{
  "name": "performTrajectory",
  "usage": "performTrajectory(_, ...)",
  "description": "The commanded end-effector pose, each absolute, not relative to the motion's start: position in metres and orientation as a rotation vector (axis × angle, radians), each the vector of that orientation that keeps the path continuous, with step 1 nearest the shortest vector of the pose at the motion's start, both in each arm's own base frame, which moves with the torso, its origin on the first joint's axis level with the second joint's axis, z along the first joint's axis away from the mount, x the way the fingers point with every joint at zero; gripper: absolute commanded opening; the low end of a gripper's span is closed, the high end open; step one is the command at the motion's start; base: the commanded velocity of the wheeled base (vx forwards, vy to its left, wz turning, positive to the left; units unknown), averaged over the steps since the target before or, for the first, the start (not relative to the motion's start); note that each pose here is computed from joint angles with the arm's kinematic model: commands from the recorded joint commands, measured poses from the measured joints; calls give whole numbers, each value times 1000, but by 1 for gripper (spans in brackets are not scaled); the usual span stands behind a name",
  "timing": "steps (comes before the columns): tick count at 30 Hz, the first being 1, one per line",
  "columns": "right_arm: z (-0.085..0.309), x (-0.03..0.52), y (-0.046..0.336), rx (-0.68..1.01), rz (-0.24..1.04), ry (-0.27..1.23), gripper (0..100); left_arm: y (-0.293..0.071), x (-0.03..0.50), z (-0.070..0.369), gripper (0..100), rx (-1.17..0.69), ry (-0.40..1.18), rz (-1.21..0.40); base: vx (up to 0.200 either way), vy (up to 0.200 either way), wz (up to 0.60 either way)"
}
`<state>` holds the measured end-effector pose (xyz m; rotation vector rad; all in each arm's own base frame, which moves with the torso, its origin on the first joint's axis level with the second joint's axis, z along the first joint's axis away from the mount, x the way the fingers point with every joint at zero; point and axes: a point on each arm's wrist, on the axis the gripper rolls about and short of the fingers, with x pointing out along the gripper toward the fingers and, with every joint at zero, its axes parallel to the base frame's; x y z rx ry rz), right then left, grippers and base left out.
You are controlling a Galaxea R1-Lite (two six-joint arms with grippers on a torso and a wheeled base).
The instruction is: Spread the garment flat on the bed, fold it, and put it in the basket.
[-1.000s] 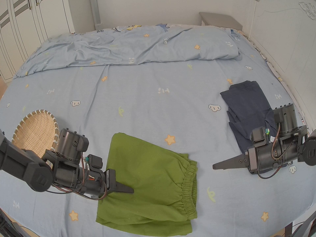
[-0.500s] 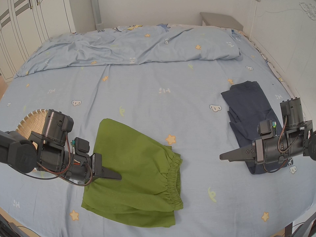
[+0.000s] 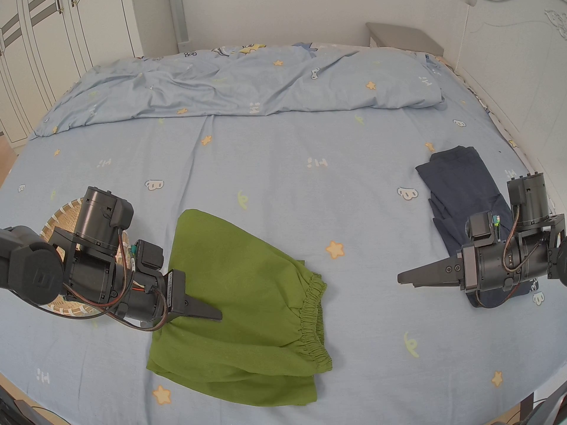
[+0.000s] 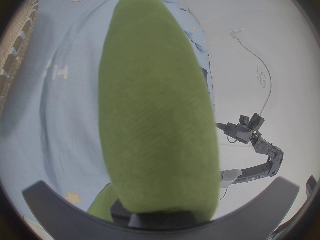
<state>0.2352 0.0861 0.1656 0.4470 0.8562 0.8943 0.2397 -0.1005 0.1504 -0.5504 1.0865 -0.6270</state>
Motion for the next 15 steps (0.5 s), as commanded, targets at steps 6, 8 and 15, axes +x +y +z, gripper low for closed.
performTrajectory(6,166,234,87,446,897,857,100,-108,236,149,0,-533,1101,-653,0,200,0)
performTrajectory(8,166,234,87,444,899,858,100,-109,236,148,0,-532,1105,-654,0,200,0)
performTrajectory(15,167,232,87,443,901,853,100,-113,231,147,0,-518,1116,-672,0,171,0)
